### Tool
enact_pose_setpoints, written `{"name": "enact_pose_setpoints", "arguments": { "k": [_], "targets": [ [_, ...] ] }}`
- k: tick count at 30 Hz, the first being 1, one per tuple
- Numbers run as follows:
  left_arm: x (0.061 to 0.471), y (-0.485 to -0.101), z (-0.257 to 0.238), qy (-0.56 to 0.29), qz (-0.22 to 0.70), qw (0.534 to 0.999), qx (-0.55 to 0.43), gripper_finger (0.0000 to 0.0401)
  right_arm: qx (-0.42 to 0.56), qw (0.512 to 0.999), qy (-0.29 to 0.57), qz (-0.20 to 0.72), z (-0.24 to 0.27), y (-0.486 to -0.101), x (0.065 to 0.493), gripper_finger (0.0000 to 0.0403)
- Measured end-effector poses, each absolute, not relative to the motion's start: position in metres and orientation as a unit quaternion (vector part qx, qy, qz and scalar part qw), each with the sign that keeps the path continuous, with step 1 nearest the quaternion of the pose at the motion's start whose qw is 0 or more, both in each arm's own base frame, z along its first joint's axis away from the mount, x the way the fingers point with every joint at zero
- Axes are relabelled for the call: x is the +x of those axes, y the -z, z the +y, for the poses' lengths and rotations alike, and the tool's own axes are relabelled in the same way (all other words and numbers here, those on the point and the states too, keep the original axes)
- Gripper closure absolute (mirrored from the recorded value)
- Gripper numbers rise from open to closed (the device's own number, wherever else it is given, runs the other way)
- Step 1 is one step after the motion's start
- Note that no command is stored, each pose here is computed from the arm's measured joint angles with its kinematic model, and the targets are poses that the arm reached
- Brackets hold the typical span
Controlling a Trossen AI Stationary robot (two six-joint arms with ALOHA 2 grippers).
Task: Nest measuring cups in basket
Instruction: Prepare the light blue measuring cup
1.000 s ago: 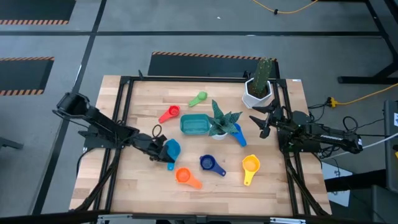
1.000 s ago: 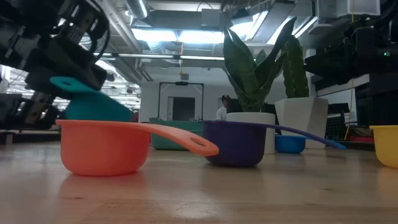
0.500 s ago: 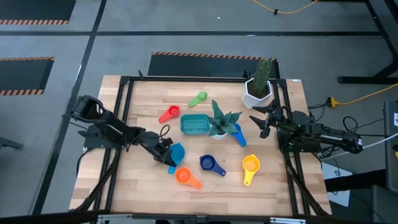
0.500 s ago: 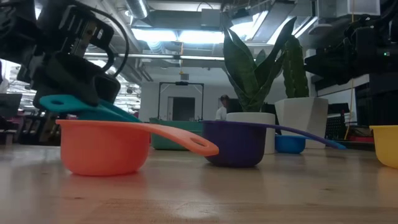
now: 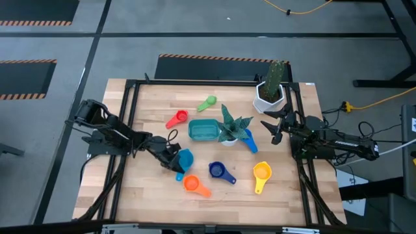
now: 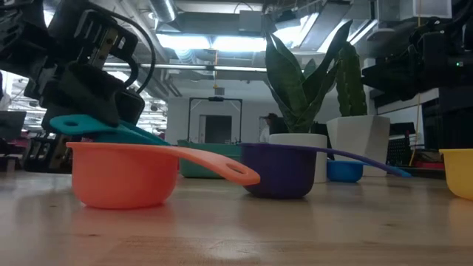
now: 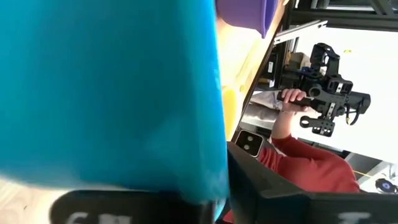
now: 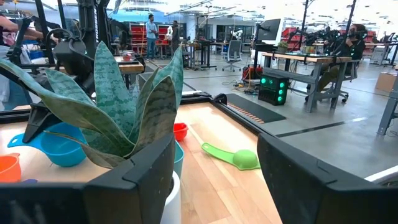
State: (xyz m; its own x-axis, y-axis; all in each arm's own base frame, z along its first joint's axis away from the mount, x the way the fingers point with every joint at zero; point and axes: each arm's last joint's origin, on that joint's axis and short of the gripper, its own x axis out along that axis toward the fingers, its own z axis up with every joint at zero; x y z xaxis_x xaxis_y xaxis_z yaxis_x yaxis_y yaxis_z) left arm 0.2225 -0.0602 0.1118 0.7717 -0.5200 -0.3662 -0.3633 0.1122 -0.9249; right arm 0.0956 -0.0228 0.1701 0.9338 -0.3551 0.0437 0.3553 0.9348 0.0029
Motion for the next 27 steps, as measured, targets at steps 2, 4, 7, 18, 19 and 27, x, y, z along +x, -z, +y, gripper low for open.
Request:
{"name": "enact_pose_setpoints", "arguments": {
  "k": [2,4,7,18,19,27],
  "targets": [
    [0.2224,-0.1117,-0.0602,0.058,0.333,0.667,-0.664,0.0352,-0.003,0.983,0.181,-0.022,-0.0228,-0.1701,0.0956,0.0169],
    [0.2225,-0.1117,-0.0600,0.056,0.330,0.668,-0.665,0.0331,-0.003,0.983,0.181,-0.022,-0.0228,-0.1701,0.0956,0.0169],
    [0.2227,-0.1117,-0.0596,0.052,0.326,0.670,-0.664,0.0300,-0.003,0.983,0.181,-0.022,-0.0228,-0.1702,0.0956,0.0169],
    [0.2219,-0.1097,-0.0593,0.043,0.332,0.672,-0.661,0.0274,-0.003,0.983,0.181,-0.022,-0.0228,-0.1701,0.0956,0.0169],
    [0.2220,-0.1097,-0.0592,0.040,0.329,0.673,-0.661,0.0274,-0.003,0.983,0.181,-0.022,-0.0228,-0.1701,0.0956,0.0169],
    [0.2216,-0.1084,-0.0589,0.027,0.333,0.661,-0.672,0.0275,-0.003,0.983,0.181,-0.022,-0.0228,-0.1702,0.0956,0.0169]
  ]
}}
